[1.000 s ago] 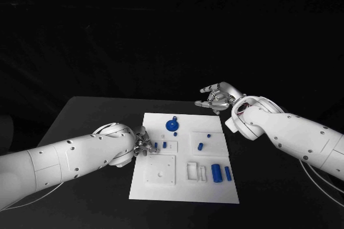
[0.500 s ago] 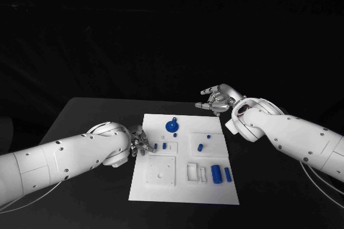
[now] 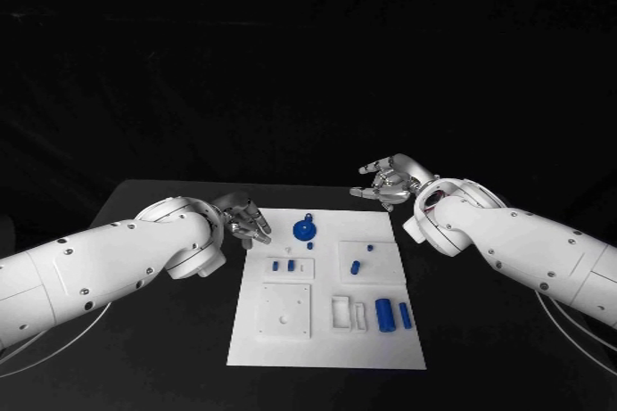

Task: Assemble the parts on the task board

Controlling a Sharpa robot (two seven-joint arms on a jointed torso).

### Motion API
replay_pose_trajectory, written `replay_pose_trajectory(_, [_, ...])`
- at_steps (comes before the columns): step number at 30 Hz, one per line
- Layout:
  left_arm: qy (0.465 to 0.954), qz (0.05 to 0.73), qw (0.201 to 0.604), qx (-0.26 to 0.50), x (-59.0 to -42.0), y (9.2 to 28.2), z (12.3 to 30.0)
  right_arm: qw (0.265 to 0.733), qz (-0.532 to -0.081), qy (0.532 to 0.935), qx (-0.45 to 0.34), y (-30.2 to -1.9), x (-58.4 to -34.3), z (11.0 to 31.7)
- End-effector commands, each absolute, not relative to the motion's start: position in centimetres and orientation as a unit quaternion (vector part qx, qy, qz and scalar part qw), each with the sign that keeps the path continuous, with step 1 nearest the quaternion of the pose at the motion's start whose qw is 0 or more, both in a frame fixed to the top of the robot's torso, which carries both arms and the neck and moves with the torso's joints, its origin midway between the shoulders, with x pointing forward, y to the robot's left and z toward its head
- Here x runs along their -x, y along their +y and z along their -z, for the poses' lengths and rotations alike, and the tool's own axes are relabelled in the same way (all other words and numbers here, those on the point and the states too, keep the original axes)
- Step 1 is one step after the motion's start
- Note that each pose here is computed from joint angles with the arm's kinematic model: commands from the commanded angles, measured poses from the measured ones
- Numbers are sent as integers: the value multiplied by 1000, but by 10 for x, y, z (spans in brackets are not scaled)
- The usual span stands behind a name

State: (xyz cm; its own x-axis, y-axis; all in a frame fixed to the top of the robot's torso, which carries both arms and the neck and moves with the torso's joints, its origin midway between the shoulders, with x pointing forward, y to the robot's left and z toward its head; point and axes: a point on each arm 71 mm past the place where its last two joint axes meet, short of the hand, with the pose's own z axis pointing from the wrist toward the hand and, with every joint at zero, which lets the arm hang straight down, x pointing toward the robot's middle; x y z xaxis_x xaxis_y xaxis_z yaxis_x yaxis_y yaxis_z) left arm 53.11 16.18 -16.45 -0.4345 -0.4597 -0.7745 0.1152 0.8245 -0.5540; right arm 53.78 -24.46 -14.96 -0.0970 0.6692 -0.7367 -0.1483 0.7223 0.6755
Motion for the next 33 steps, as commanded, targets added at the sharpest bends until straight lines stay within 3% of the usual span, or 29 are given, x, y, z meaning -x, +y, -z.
replay_pose_trajectory(1, [731, 369, 569, 74, -534, 144, 146, 647, -326, 661, -197, -244, -538, 149])
replay_pose_trajectory(11, [701, 380, 603, -26, -550, 112, 143, 646, -333, 656, -203, -240, -538, 148])
replay_pose_trajectory(21, [699, 362, 611, -84, -561, 90, 165, 647, -338, 652, -205, -236, -538, 147])
replay_pose_trajectory(33, [715, 336, 600, -124, -562, 77, 189, 649, -342, 649, -205, -231, -539, 144])
